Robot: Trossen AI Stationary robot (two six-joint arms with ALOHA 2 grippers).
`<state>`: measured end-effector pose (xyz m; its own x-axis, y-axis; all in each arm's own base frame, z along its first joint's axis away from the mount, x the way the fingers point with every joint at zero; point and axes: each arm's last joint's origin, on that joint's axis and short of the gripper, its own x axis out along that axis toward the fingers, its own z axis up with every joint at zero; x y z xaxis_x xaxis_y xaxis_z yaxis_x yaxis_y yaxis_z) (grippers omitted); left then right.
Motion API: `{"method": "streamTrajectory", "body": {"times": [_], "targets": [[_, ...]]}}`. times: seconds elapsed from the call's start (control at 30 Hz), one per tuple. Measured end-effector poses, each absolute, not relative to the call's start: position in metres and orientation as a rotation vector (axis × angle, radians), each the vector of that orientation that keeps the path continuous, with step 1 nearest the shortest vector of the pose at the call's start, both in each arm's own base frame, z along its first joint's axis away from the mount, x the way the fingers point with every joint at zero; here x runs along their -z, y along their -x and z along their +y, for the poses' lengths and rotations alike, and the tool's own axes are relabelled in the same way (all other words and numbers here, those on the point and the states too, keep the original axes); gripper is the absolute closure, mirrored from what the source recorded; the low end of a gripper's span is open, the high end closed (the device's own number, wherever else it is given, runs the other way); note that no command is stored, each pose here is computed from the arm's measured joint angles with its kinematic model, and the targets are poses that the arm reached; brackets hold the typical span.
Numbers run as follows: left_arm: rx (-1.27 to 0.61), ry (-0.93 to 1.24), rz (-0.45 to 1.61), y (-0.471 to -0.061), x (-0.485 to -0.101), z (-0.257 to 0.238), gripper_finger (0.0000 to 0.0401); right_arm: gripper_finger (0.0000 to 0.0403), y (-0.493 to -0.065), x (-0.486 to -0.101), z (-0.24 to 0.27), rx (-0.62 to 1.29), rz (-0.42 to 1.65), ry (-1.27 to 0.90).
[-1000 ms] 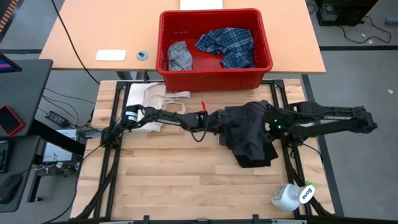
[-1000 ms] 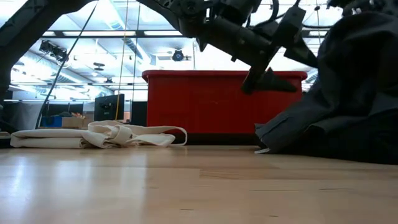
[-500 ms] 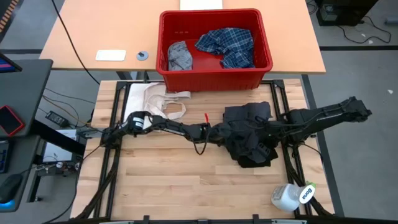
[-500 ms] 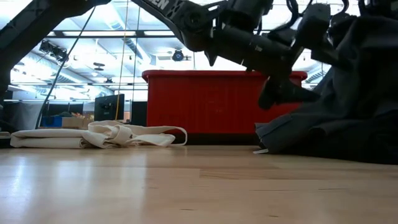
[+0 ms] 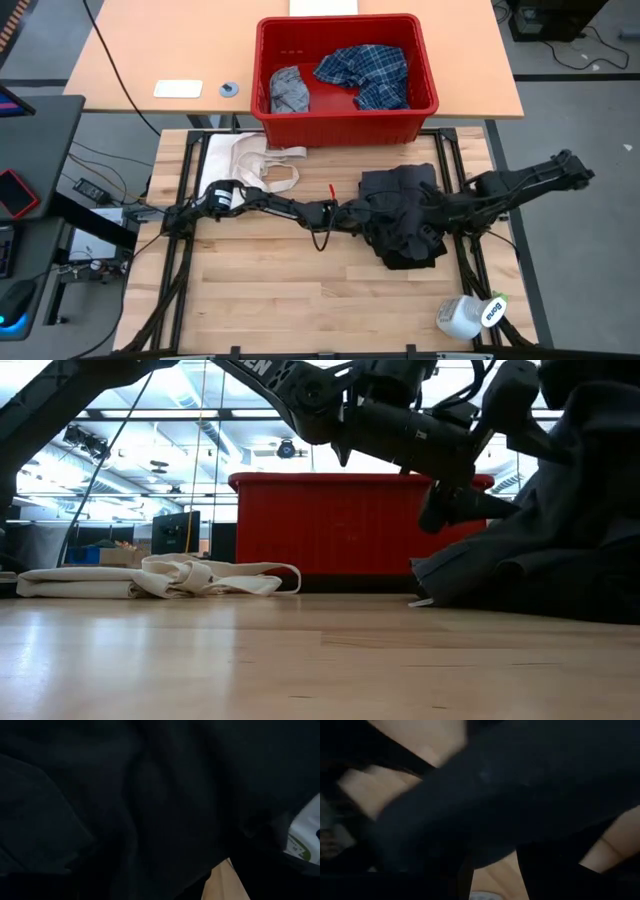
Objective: Fold Laundry from Bin
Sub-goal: Stack the folded gray pants on top of the folded black shirt
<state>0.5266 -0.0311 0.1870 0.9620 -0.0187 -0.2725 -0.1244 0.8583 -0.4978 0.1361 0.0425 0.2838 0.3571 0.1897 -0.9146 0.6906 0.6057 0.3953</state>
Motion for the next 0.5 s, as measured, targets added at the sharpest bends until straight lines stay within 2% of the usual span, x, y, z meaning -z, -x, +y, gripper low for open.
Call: {"method": "streamTrajectory", "body": {"times": [0.1, 0.23, 0.4, 0.5], "targets": [[-0.066, 0.537, 0.271, -0.527, -0.187, -0.031, 0.0037, 0.0252, -0.138, -0.259, 0.043, 0.435, 1.225, -0.841], [-0.052, 0.51, 0.239, -0.527, -0.19, -0.031, 0.0037, 0.0252, -0.15, -0.24, 0.047, 0.367, 1.098, -0.819], [0.024, 0.472, 0.23, -0.528, -0.192, -0.031, 0.0037, 0.0252, -0.161, -0.238, 0.05, 0.279, 0.99, -0.833], [0.042, 0.453, 0.198, -0.53, -0.206, -0.03, 0.0037, 0.0252, -0.163, -0.246, 0.05, 0.252, 0.922, -0.833]]}}
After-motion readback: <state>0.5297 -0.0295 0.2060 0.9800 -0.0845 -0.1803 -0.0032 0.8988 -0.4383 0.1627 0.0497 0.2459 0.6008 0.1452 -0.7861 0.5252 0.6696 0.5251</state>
